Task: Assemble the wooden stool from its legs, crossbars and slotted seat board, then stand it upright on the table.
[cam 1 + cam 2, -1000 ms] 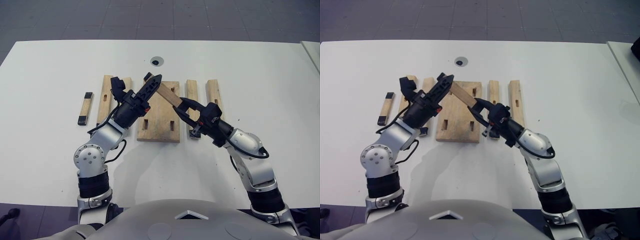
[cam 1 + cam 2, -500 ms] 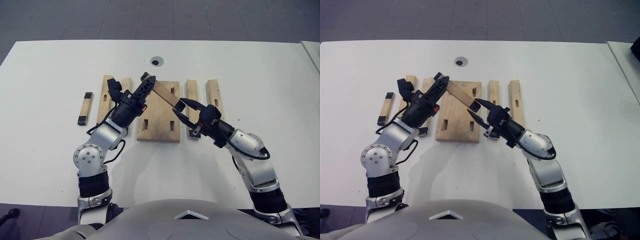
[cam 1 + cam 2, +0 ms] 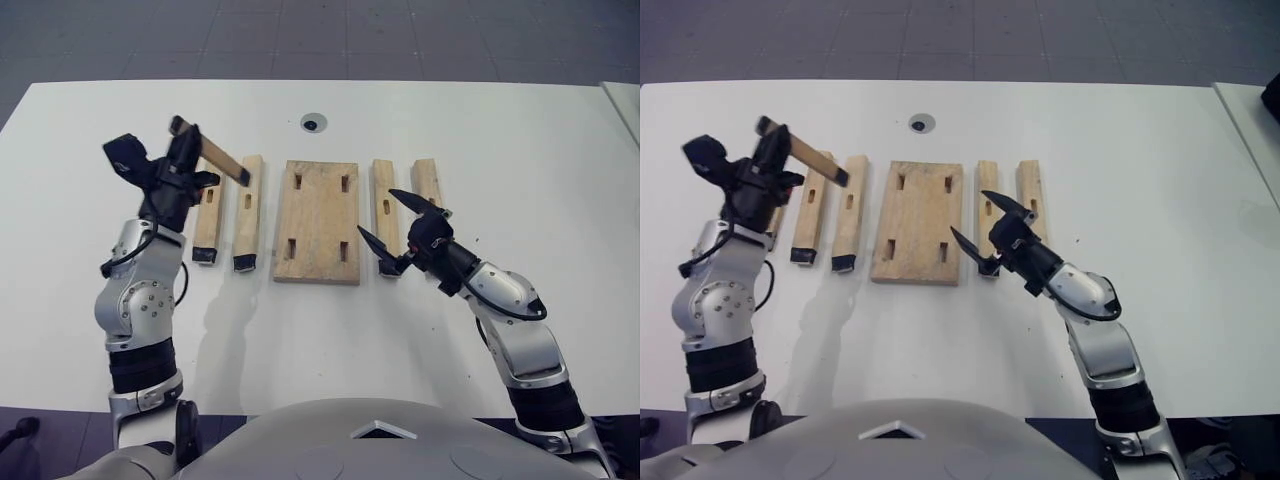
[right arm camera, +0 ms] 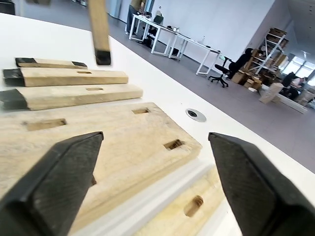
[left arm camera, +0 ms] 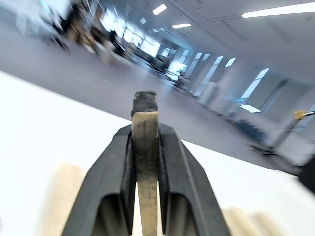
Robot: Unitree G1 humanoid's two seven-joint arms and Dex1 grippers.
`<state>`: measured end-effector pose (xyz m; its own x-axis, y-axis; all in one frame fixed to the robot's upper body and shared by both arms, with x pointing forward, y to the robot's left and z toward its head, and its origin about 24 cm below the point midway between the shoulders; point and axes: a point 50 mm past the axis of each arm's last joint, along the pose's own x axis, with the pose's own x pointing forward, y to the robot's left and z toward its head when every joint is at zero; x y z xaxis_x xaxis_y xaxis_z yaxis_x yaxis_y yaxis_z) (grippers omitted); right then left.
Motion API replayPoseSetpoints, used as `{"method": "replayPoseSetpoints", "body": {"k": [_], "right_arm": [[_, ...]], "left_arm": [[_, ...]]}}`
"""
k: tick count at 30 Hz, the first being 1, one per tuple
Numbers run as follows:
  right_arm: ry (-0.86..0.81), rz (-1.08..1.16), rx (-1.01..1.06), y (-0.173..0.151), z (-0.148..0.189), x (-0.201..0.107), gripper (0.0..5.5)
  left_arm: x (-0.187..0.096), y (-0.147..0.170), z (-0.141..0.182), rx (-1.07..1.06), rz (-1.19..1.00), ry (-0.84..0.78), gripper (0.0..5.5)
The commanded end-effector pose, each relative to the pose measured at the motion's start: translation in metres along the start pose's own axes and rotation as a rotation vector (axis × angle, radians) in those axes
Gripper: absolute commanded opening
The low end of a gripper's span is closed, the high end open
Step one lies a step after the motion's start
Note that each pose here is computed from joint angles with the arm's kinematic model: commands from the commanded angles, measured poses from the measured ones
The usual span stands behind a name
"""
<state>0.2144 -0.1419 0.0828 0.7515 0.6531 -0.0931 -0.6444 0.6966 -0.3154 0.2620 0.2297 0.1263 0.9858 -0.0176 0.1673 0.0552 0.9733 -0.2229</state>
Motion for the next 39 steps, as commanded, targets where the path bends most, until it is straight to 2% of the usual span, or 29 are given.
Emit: {"method": "replayPoseSetpoints", "body": {"k": [1, 5, 14, 22, 24, 32, 33, 35, 39], "right_arm": [[0.076, -0.031, 0.048, 0.009, -0.016, -0.007, 4.75], [0.095, -0.056, 0.062, 0.011, -0.019, -0.011, 5.37], [0.105, -0.079, 0.065, 0.007, -0.019, -0.014, 5.40], [0.101, -0.089, 0.061, 0.005, -0.018, -0.013, 5.40], [0.099, -0.090, 0.060, 0.004, -0.018, -0.012, 5.40], [0.100, -0.102, 0.058, 0.003, -0.018, -0.013, 5.40], [0.101, -0.103, 0.061, 0.004, -0.018, -0.013, 5.40], [0.101, -0.103, 0.062, 0.005, -0.019, -0.012, 5.40], [0.100, -0.109, 0.063, 0.005, -0.019, -0.012, 5.40]], "left_arm": [[-0.001, 0.012, -0.017, 0.117, 0.031, 0.031, 0.41], [-0.007, 0.017, -0.030, 0.101, 0.063, 0.053, 0.41], [-0.009, 0.025, -0.043, 0.115, 0.090, 0.096, 0.41], [-0.009, 0.025, -0.073, 0.141, 0.101, 0.346, 0.41], [-0.005, 0.025, -0.072, 0.149, 0.109, 0.363, 0.41], [0.001, 0.023, -0.046, 0.189, 0.136, 0.260, 0.41], [0.003, 0.019, -0.036, 0.203, 0.122, 0.215, 0.77], [0.008, 0.014, -0.016, 0.217, 0.098, 0.139, 1.04], [0.034, 0.001, 0.046, 0.243, 0.037, -0.062, 1.79]]}}
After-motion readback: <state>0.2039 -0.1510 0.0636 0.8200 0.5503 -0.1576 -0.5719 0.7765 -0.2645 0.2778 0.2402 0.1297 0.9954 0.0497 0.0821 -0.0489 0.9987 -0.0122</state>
